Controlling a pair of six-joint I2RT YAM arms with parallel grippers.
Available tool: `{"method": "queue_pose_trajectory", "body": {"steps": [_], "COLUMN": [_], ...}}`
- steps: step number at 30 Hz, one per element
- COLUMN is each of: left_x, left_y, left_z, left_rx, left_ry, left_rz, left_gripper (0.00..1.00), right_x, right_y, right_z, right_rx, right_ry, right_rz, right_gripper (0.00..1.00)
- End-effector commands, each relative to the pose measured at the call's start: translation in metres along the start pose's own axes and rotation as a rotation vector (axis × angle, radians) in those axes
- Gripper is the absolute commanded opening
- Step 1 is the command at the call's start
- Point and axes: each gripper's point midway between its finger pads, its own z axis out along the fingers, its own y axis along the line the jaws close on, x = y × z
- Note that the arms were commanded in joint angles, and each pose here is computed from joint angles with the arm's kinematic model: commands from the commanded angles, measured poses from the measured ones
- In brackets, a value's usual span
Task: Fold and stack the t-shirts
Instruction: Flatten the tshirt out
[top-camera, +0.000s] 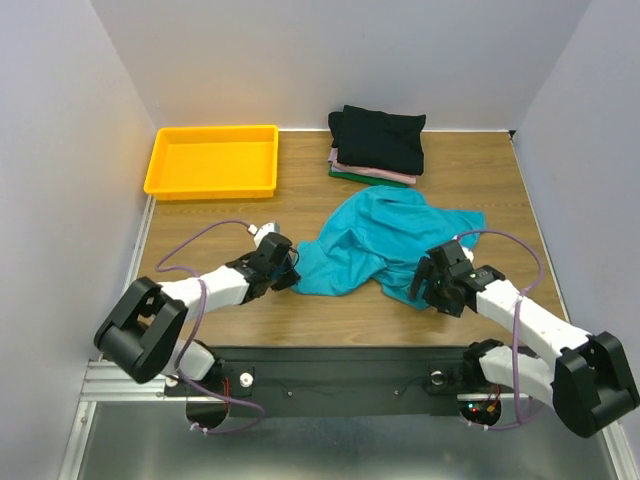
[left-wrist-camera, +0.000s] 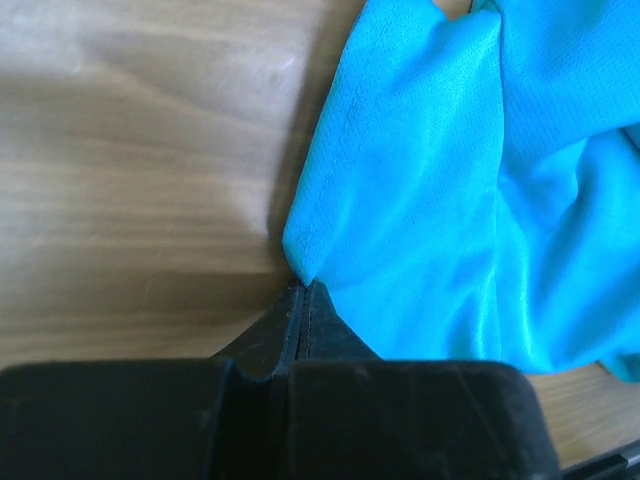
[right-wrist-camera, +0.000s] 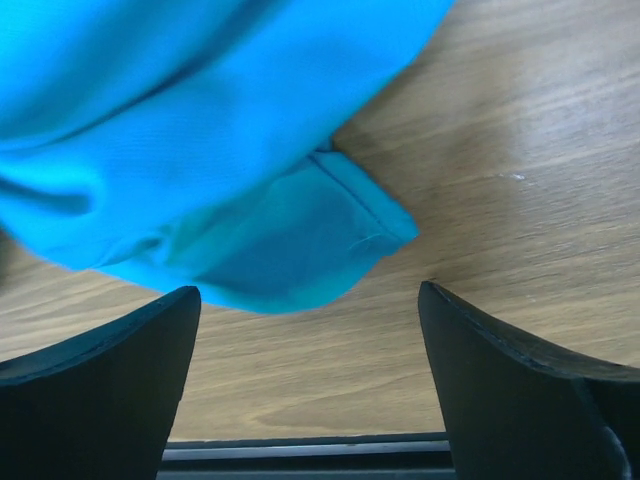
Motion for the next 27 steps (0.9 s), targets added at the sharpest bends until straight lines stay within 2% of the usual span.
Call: {"method": "queue_pose_trajectory", "body": {"steps": [1,4,7,8,11,13,16,19,21,22,23,24,25,27], "left_x": [-0.007,-0.014,-0.024,-0.027,-0.049,-0.075,-0.110,-0.162,-0.183,-0.199,-0.209,-0.216,-0.230,-0.241], "left_y": [0.000,-0.004,-0.013,-0.015,-0.030,-0.051,-0.061,-0.086,-0.092,-0.101,-0.100,-0.102,-0.110,-0.112], "left_z": [-0.019,-0.029,-0.040,-0.042,-0.057,-0.079,-0.115,-0.182,-0.214,-0.248,-0.264,-0.280,-0.315,-0.347], "left_rx": [0.020,0.051,0.085,0.091,0.115,0.171,0.175,0.245,0.272,0.322,0.312,0.324,0.372,0.392], "left_ry": [-0.047,-0.085,-0.124,-0.133,-0.195,-0.278,-0.401,-0.585,-0.673,-0.738,-0.779,-0.810,-0.868,-0.929], "left_rz": [0.018,0.013,0.005,0.006,-0.004,-0.014,-0.037,-0.078,-0.099,-0.120,-0.127,-0.130,-0.146,-0.138], "left_gripper": [0.00,0.00,0.00,0.00,0.00,0.00,0.00,0.00,0.00,0.00,0.00,0.00,0.00,0.00], "right_x": [-0.008,-0.010,-0.016,-0.020,-0.051,-0.081,-0.117,-0.171,-0.189,-0.196,-0.210,-0.217,-0.223,-0.237], "right_y": [0.011,0.013,0.008,0.007,0.017,0.026,0.029,0.038,0.042,0.042,0.049,0.050,0.051,0.057], "right_z": [0.009,0.018,0.025,0.023,0.003,-0.025,-0.071,-0.150,-0.186,-0.203,-0.239,-0.254,-0.272,-0.322], "right_rx": [-0.025,-0.026,0.018,0.023,-0.005,-0.017,-0.024,-0.050,-0.088,-0.099,-0.150,-0.162,-0.170,-0.236], "right_ry": [-0.039,-0.053,-0.083,-0.100,-0.219,-0.328,-0.466,-0.683,-0.759,-0.798,-0.861,-0.890,-0.922,-1.002], "right_rz": [-0.005,-0.007,-0.005,-0.007,-0.014,-0.009,0.000,0.062,0.081,0.077,0.095,0.091,0.074,0.073], "right_gripper": [0.88,0.76,0.21,0.21,0.01,0.01,0.00,0.00,0.00,0.00,0.00,0.00,0.00,0.01]}}
